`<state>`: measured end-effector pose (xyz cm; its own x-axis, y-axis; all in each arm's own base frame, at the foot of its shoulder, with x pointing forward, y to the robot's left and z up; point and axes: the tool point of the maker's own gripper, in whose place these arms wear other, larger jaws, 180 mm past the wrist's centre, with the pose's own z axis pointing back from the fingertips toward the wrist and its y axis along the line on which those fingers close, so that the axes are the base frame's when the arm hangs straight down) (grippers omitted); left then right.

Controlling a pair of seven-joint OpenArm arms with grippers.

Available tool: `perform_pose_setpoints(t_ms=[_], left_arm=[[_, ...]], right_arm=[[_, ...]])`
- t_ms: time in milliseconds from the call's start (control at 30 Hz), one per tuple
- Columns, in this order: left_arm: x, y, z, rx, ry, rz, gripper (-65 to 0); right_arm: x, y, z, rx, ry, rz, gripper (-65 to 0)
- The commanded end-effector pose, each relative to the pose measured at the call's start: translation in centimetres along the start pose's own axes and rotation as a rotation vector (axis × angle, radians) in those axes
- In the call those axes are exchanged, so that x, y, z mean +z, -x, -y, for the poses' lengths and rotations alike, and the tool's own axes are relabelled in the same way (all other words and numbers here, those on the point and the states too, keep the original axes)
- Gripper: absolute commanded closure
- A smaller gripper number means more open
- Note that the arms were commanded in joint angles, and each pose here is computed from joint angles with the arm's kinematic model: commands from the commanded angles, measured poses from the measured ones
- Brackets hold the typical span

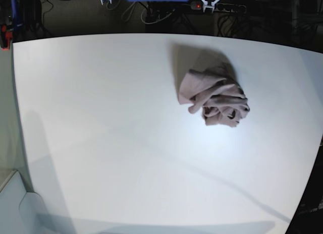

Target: Layout the t-shirt on the table in an organized manner, then fold the t-shirt properly

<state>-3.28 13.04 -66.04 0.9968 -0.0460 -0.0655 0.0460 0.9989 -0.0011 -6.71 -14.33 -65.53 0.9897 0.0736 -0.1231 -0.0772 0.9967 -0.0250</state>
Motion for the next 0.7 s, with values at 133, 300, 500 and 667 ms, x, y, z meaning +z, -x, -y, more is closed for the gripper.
perform_pose_setpoints(t_ms=[133,300,500,667], left_arm=[[0.00,0.95,-0.20,0.001,-0.010,-0.017,-0.2],[0.00,1.05,-0.20,0.001,-0.010,-0.018,-0.2],[0.00,1.05,-0.20,0.001,-0.010,-0.018,-0.2],[0.00,1.05,-0.20,0.001,-0.010,-0.018,-0.2]], right_arm=[[0.00,0.50,0.15,0.011,-0.011,-0.009,0.0],[0.00,0.60,0.14,0.011,-0.011,-0.011,0.0],[0.00,0.60,0.14,0.011,-0.011,-0.011,0.0],[0.01,0.40,0.24,0.011,-0.009,-0.005,0.0]])
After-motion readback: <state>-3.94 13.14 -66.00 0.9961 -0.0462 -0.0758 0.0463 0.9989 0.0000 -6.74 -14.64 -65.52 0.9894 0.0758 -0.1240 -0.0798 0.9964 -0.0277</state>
